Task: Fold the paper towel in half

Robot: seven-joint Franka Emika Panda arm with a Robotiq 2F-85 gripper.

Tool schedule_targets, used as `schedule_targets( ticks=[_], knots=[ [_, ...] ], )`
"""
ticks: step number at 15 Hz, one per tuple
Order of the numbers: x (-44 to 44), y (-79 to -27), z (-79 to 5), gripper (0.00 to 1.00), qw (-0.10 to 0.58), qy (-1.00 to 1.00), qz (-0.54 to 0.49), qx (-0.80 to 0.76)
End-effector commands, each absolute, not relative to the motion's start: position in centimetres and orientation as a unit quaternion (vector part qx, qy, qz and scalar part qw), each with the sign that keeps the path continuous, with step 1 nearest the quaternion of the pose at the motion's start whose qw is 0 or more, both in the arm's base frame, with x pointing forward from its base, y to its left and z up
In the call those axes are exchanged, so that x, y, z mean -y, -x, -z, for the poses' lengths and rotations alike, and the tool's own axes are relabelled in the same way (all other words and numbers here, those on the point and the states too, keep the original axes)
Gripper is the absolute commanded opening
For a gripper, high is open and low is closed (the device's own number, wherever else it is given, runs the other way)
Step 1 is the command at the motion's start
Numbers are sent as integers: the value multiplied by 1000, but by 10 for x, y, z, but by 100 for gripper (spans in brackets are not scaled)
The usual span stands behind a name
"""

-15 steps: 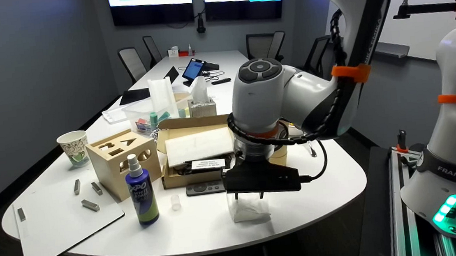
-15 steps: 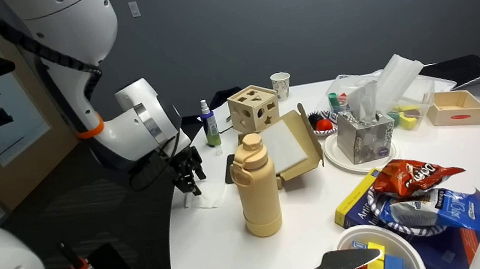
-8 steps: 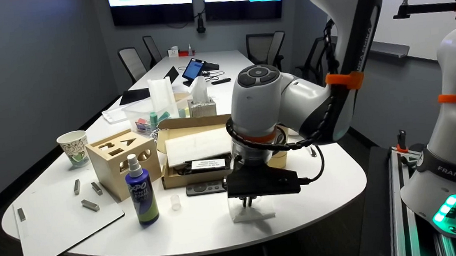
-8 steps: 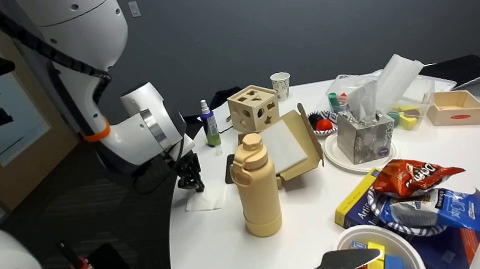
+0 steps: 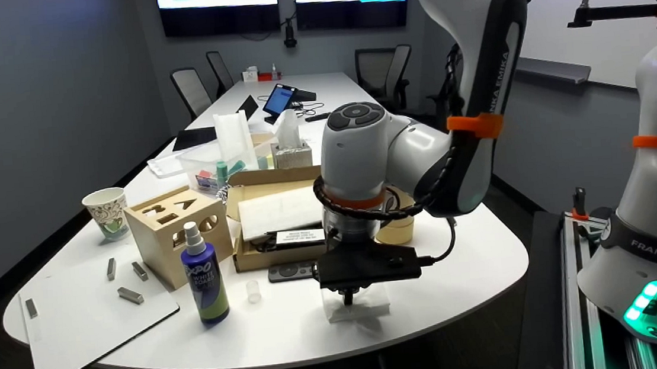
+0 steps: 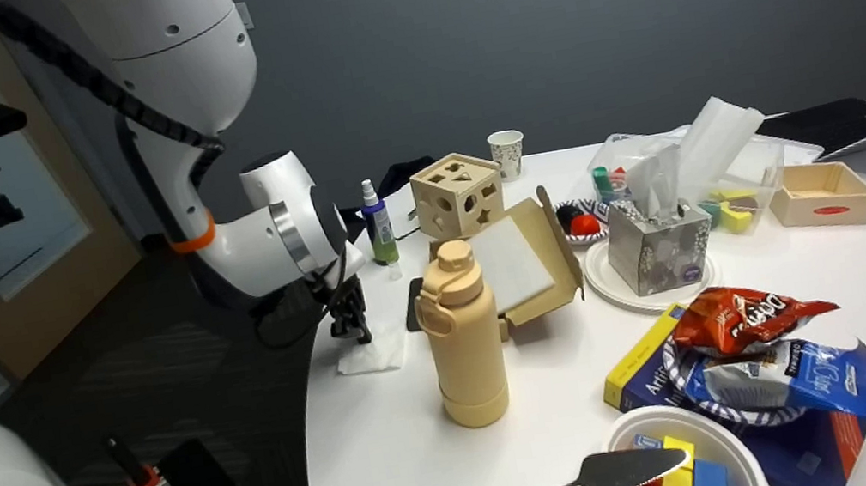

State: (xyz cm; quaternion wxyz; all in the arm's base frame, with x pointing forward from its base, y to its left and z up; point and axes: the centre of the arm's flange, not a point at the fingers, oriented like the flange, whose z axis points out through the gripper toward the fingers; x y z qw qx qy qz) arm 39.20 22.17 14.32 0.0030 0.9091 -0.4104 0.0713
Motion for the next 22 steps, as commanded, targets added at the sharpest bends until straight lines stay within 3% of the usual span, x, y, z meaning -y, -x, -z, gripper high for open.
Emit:
schedule_targets(
  ticks=[1, 2, 3, 13, 22],
  knots=[
    [-225, -398, -150, 0, -7, -911, -67, 407],
    [-226, -396, -154, 8, -6, -911, -69, 407],
    [-228, -393, -157, 28, -6, -910, -70, 409],
    [-244, -382, -216, 100, 7, -908, -102, 406],
    [-248, -383, -232, 100, 25, -917, -91, 387]
  ],
)
